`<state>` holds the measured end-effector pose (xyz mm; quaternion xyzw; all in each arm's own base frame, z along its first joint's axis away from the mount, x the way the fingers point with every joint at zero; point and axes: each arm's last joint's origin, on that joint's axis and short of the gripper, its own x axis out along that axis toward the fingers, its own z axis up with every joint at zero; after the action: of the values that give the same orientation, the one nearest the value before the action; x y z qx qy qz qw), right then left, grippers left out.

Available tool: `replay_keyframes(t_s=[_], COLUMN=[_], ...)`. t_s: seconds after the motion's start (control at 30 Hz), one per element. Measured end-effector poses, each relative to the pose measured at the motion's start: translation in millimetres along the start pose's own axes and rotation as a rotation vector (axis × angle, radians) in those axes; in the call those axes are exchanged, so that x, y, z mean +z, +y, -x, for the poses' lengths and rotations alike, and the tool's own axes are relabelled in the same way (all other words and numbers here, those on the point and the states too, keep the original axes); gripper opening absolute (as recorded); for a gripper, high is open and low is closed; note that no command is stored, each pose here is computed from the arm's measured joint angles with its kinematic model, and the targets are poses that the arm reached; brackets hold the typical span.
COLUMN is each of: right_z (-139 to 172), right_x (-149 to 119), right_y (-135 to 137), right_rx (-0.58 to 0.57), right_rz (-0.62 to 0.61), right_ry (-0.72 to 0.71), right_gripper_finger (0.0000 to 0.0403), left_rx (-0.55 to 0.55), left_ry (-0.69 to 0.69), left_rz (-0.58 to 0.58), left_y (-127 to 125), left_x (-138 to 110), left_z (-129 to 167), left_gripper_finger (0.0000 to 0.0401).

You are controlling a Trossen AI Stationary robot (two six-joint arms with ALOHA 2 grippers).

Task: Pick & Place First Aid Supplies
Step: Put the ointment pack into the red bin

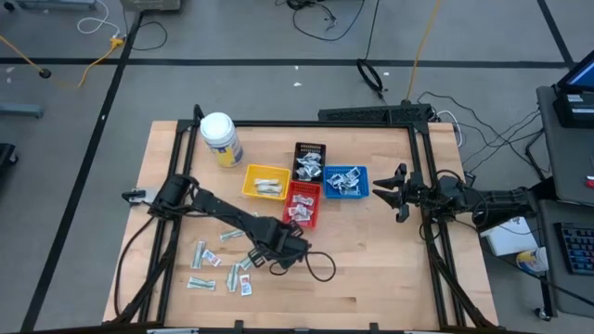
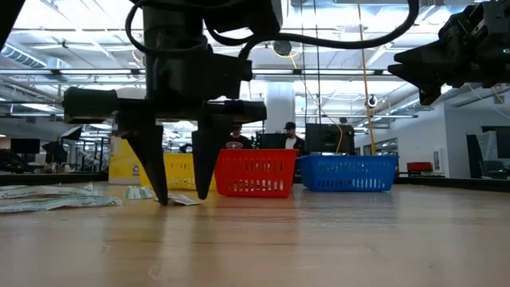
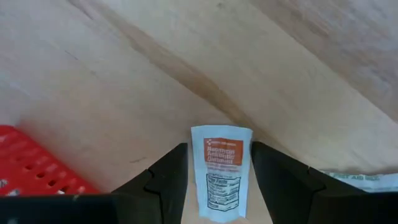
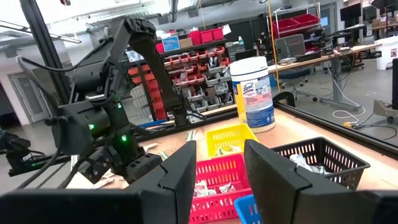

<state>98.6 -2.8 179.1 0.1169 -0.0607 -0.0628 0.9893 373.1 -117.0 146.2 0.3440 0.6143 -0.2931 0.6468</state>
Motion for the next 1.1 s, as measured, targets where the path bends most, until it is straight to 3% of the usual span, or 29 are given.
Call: replay_keyframes(t_s=[0.13,0.43,0.77,1.1], right_z=[0.0,0.0,0.0,0.0], right_x=[0.0,0.0,0.0,0.0], right_y=[0.0,0.0,0.0,0.0], right_rx=[0.000,0.000,0.000,0.000], right_rz=[0.000,0.000,0.000,0.000], right_ry=[0.000,0.000,0.000,0.000], right_gripper_finger=[0.0130,0.0130,0.0130,0.0130], left_rx=[-0.016,-0.048,-0.108,-0.053], left_ry=[-0.010,-0.056,-0.075,-0.125], left_rz=[-0.033,-0.039,0.002,0.042], left_y=[-0.6,-0.5,-3.6,-9.1], left_x=[-0.2,1.6,0.1,-24.9], left_z=[-0.6,-1.0,5.0,76.3], left_gripper_finger=[0.0161,0.0013,0.0003,0.0001])
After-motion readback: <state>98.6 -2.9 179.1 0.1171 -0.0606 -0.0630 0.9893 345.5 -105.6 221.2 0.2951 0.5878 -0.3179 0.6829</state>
